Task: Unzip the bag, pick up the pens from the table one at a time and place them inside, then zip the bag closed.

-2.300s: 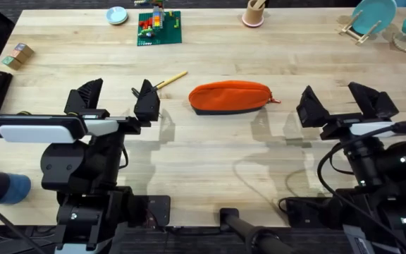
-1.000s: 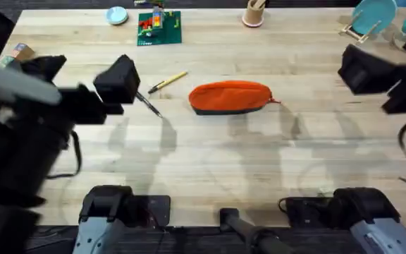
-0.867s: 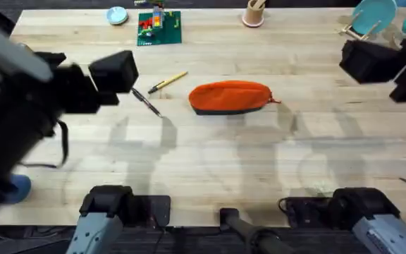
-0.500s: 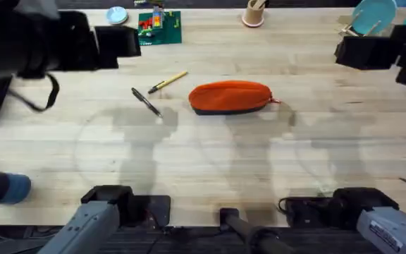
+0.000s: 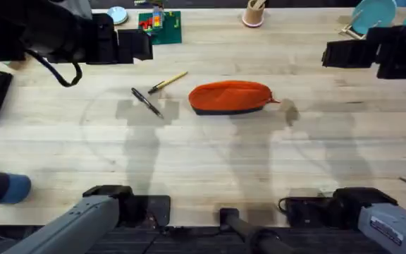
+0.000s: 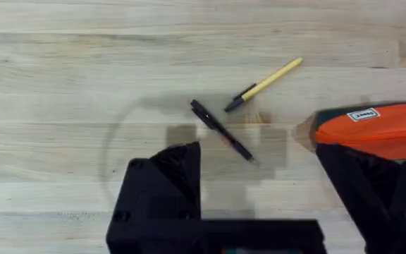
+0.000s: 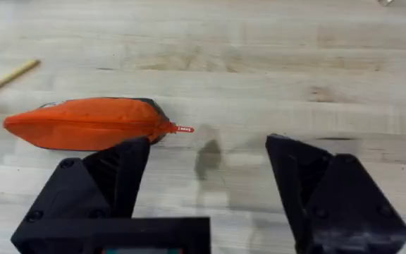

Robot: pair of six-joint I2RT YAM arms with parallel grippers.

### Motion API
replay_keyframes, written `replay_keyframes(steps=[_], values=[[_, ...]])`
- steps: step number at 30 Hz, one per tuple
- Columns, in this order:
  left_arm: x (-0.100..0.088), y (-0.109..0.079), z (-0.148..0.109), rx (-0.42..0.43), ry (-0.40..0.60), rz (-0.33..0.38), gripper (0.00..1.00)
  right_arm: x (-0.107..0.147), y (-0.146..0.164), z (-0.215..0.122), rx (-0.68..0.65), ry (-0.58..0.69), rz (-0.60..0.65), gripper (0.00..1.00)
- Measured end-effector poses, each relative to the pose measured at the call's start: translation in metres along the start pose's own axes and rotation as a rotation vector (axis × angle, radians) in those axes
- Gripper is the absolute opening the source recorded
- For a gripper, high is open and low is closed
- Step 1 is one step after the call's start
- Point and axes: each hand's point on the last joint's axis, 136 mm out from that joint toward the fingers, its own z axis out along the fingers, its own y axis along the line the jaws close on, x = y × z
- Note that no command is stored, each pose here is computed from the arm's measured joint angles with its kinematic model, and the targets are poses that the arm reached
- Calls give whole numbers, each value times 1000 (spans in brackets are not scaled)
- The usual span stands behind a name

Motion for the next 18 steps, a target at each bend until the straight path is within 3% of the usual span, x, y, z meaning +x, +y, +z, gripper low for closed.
replay_keyframes(steps=[5, 8, 11, 18], values=[[0, -1, 0, 7, 0, 1, 993, 3, 0, 5, 1, 23, 2, 996], [0, -8, 0, 45, 0, 50, 993, 7, -1, 6, 1, 43, 4, 996], [0, -19, -1, 109, -8, 153, 993, 8, -1, 6, 2, 48, 4, 996], [-12, -50, -8, 279, -113, 466, 993, 8, -1, 6, 2, 48, 4, 996]])
